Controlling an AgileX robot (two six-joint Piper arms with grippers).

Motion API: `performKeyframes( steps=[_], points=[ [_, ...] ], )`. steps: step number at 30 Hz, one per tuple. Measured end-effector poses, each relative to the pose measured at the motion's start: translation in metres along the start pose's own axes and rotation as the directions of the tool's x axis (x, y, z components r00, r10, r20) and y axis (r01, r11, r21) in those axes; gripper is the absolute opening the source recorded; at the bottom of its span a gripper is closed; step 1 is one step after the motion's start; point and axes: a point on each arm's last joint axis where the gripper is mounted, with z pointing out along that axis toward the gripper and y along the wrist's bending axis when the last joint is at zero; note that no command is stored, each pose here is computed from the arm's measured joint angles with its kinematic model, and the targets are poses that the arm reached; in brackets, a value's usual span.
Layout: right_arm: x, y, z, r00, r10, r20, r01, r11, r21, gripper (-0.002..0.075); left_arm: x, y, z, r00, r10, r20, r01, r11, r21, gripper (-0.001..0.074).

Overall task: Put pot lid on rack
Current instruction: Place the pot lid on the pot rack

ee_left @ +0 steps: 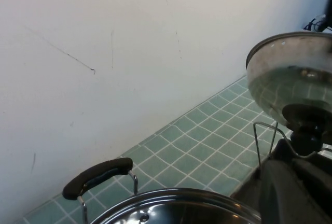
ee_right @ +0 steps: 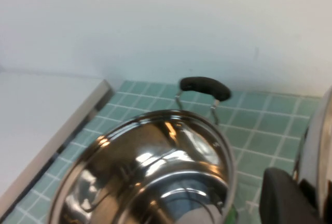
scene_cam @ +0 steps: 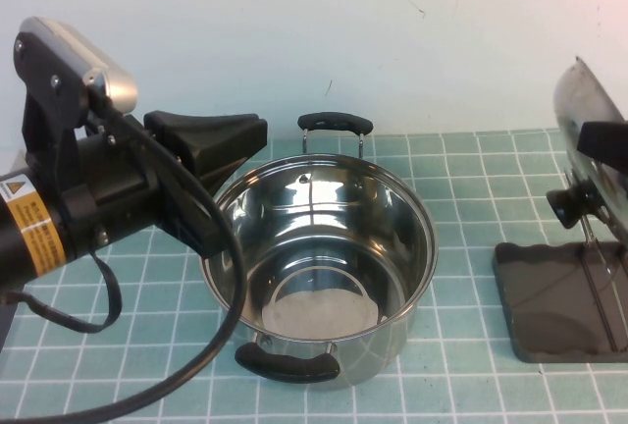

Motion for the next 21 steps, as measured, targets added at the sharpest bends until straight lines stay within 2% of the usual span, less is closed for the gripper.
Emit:
performKeyframes(
  steps=[8, 16, 21],
  points=[
    [0.013, -0.013, 0.007, 0.998, 0.053, -0.023, -0.052, 0.997, 0.055, 0.0033, 0.001, 0.0, 0.0, 1.0, -0.026, -0.01, 0.026, 1.0, 0.003, 0.0002],
    [0.015, -0.016, 0.008, 0.999, 0.04, -0.033, -0.038, 0.996, 0.08, 0.0186, 0.0, -0.003, 0.0, 1.0, -0.031, -0.004, 0.031, 0.999, 0.032, 0.0002],
    [0.014, -0.018, 0.007, 0.999, 0.034, -0.03, -0.031, 0.995, 0.1, 0.0214, 0.002, -0.005, 0.0, 0.999, -0.017, -0.027, 0.019, 0.999, 0.051, 0.0002]
  ],
)
